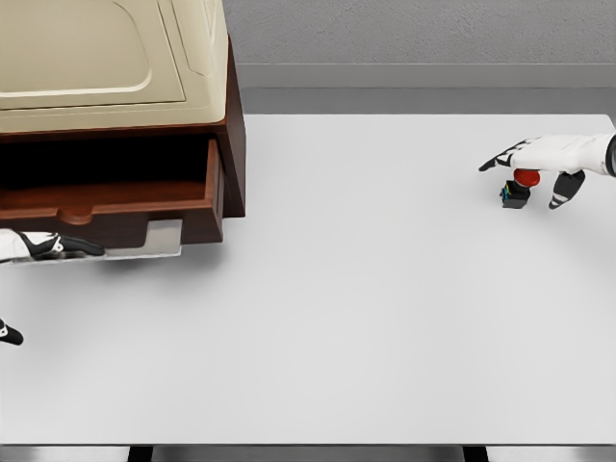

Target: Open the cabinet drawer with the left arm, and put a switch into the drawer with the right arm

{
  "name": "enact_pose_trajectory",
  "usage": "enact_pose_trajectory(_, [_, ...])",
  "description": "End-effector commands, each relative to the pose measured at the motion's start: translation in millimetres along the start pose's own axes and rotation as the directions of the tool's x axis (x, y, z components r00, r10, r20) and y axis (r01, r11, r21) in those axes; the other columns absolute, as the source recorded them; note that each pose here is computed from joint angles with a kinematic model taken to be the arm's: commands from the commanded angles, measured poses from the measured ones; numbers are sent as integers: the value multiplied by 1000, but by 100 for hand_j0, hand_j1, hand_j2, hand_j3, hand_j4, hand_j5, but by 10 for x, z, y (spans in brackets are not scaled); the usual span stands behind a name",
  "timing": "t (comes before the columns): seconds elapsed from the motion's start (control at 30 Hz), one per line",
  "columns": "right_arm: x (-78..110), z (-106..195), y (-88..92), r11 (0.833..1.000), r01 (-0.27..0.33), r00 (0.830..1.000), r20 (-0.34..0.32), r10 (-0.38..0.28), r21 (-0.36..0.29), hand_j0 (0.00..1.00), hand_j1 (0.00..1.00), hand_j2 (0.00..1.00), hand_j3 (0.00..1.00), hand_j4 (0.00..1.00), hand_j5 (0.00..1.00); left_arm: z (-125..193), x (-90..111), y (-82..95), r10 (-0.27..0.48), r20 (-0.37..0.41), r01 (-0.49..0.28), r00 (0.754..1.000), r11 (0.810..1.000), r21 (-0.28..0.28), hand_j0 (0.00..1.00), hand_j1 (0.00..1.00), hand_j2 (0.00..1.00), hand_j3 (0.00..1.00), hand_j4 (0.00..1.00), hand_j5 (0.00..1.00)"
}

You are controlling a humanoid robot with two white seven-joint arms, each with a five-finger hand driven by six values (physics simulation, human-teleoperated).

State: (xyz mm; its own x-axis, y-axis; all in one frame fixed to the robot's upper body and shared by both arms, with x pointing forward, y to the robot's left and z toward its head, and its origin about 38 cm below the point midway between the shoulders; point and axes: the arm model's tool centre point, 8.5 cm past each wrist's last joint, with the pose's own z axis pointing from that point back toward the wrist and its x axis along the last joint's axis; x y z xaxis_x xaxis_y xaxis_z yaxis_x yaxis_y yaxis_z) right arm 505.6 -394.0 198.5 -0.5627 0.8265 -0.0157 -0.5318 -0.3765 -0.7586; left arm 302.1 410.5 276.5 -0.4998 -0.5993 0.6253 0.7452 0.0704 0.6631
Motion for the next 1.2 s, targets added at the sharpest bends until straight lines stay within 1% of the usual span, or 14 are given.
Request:
enact_pose_trajectory(0.0, [-7, 3, -1, 1000, 6, 1000, -2, -6, -3, 100, 100, 100, 100, 100, 100, 15, 11, 41, 27, 10, -28, 1000, 999, 28, 100, 100, 100, 100, 100, 100])
enact_pose_trajectory(0.13, [-2, -3, -2, 1000, 5, 1000, -1, -5, -3, 98, 98, 98, 98, 98, 98, 11, 15, 56, 39, 20, -40, 999, 998, 40, 100, 100, 100, 100, 100, 100])
enact_pose_trajectory(0.23, [-1, -3, -3, 1000, 6, 1000, 0, -6, -4, 82, 82, 82, 82, 82, 82, 21, 32, 86, 49, 30, -51, 998, 997, 55, 100, 100, 100, 100, 100, 100])
enact_pose_trajectory(0.33, [-1, -3, -3, 1000, 6, 1000, 0, -6, -4, 80, 80, 80, 80, 80, 80, 15, 47, 58, 63, 43, -63, 997, 998, 16, 100, 100, 100, 100, 100, 100])
enact_pose_trajectory(0.37, [-1, -3, -3, 1000, 6, 1000, 0, -6, -4, 81, 81, 81, 81, 81, 81, 16, 48, 58, 65, 45, -65, 997, 998, 16, 100, 100, 100, 100, 100, 100])
enact_pose_trajectory(0.5, [-3, -1, -6, 1000, 6, 1000, 0, -6, -5, 80, 80, 80, 80, 80, 80, 27, 68, 95, 90, 66, -93, 994, 995, 41, 100, 100, 100, 100, 100, 100])
enact_pose_trajectory(0.57, [-3, -1, -6, 1000, 6, 1000, 0, -6, -5, 80, 80, 80, 80, 80, 80, 41, 69, 105, 92, 64, -95, 994, 994, 46, 100, 100, 100, 100, 100, 100])
enact_pose_trajectory(0.63, [4, -9, -6, 1000, 6, 1000, 1, -6, -4, 80, 80, 80, 80, 80, 80, 41, 79, 125, 114, 83, -119, 990, 991, 63, 100, 100, 100, 100, 100, 100])
enact_pose_trajectory(0.77, [9, -16, 4, 1000, 4, 1000, 2, -4, 0, 80, 80, 80, 80, 80, 80, 58, 66, 117, 117, 75, -122, 990, 991, 63, 100, 100, 100, 100, 100, 100])
enact_pose_trajectory(0.8, [11, -19, 6, 1000, 5, 1000, 3, -5, 1, 78, 78, 78, 78, 78, 78, 63, 56, 115, 118, 71, -122, 990, 990, 63, 100, 100, 100, 100, 100, 100])
enact_pose_trajectory(1.03, [8, -18, 8, 1000, 7, 1000, 3, -7, 1, 75, 75, 75, 75, 75, 75, 76, 22, 108, 122, 62, -126, 991, 990, 65, 100, 100, 100, 100, 100, 100])
enact_pose_trajectory(1.07, [9, -18, 7, 1000, 8, 1000, 4, -8, 0, 69, 69, 69, 69, 69, 69, 76, 21, 108, 121, 61, -125, 991, 990, 64, 100, 100, 100, 100, 100, 100])
enact_pose_trajectory(1.1, [9, -18, 7, 1000, 8, 1000, 4, -8, 0, 67, 67, 67, 67, 67, 67, 76, 21, 108, 121, 61, -125, 991, 990, 64, 100, 100, 100, 100, 100, 100])
enact_pose_trajectory(1.17, [3, -12, 10, 1000, 8, 1000, 3, -8, 0, 66, 66, 66, 66, 66, 66, 75, 18, 102, 121, 60, -125, 991, 990, 62, 100, 100, 100, 100, 100, 100])
